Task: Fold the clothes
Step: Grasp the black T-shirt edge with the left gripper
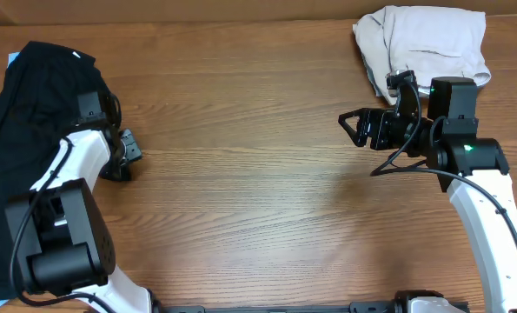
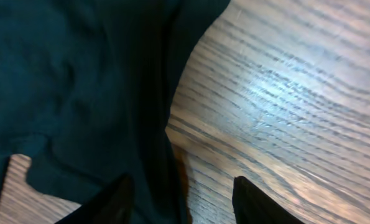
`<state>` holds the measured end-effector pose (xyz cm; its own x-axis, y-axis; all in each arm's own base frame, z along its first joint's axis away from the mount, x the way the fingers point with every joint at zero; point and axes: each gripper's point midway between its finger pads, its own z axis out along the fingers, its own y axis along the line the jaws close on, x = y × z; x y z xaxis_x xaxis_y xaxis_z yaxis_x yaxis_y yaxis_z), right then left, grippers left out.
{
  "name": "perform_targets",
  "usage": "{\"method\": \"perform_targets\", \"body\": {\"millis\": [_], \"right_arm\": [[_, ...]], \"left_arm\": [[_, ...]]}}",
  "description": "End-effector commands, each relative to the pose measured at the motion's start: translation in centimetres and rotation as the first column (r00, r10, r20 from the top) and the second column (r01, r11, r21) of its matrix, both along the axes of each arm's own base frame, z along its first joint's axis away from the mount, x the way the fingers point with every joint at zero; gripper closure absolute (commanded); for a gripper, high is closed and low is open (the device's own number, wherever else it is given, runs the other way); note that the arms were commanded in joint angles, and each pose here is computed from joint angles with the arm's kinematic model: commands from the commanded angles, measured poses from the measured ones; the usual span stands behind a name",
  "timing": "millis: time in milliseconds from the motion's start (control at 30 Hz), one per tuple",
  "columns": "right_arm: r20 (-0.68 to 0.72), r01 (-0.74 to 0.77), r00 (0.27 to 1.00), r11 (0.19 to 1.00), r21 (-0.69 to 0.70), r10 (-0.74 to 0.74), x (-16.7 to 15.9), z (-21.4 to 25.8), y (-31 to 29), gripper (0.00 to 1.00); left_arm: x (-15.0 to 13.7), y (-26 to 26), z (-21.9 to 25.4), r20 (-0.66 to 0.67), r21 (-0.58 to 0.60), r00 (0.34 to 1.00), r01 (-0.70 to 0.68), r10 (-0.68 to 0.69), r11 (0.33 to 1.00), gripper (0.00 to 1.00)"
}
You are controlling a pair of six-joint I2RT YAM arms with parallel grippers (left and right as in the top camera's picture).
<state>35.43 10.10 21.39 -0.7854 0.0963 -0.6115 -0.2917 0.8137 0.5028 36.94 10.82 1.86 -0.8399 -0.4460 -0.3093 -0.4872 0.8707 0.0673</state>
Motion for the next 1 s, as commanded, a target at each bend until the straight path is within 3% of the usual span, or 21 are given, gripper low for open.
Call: {"method": "perform_targets", "body": {"millis": [0,133,367,633,800,967], "right_arm": [[0.016,-0.003,1.000,1.000,-0.005,0.004,0.2,0.4,0.2,0.20],[0.013,-0.004,1.000,1.000,-0.005,0.004,0.1,0.4,0.2,0.20],[0.014,0.000,1.000,1.000,-0.009,0.000,0.2,0.3,0.1,0.20],[0.015,0.014,1.000,1.000,-0.024,-0.014,0.3,0.2,-0.2,0.20],[0.015,0.014,1.000,1.000,-0.024,-0.014,0.4,0.2,-0.2,0.20],[0.015,0.015,1.000,1.000,-0.024,-0.014,0.4,0.2,-0.2,0.20]], "left_arm": [[0.4,0.3,0.0,0.005,0.010,1.000,-0.014,0.014,1.000,0.49],[0.3,0.4,-0.1,0.001,0.011,1.000,-0.015,0.015,1.000,0.56],[0.0,0.3,-1.4,-0.033,0.007,0.999,-0.015,0.015,1.000,0.58],[-0.3,0.1,-2.4,-0.059,-0.008,0.998,-0.012,0.011,1.000,0.96],[1.0,-2.3,-2.0,-0.021,-0.104,0.999,0.040,-0.042,0.994,0.96],[4.7,-8.2,2.4,0.083,-0.292,0.980,0.195,-0.178,0.936,0.96]]}}
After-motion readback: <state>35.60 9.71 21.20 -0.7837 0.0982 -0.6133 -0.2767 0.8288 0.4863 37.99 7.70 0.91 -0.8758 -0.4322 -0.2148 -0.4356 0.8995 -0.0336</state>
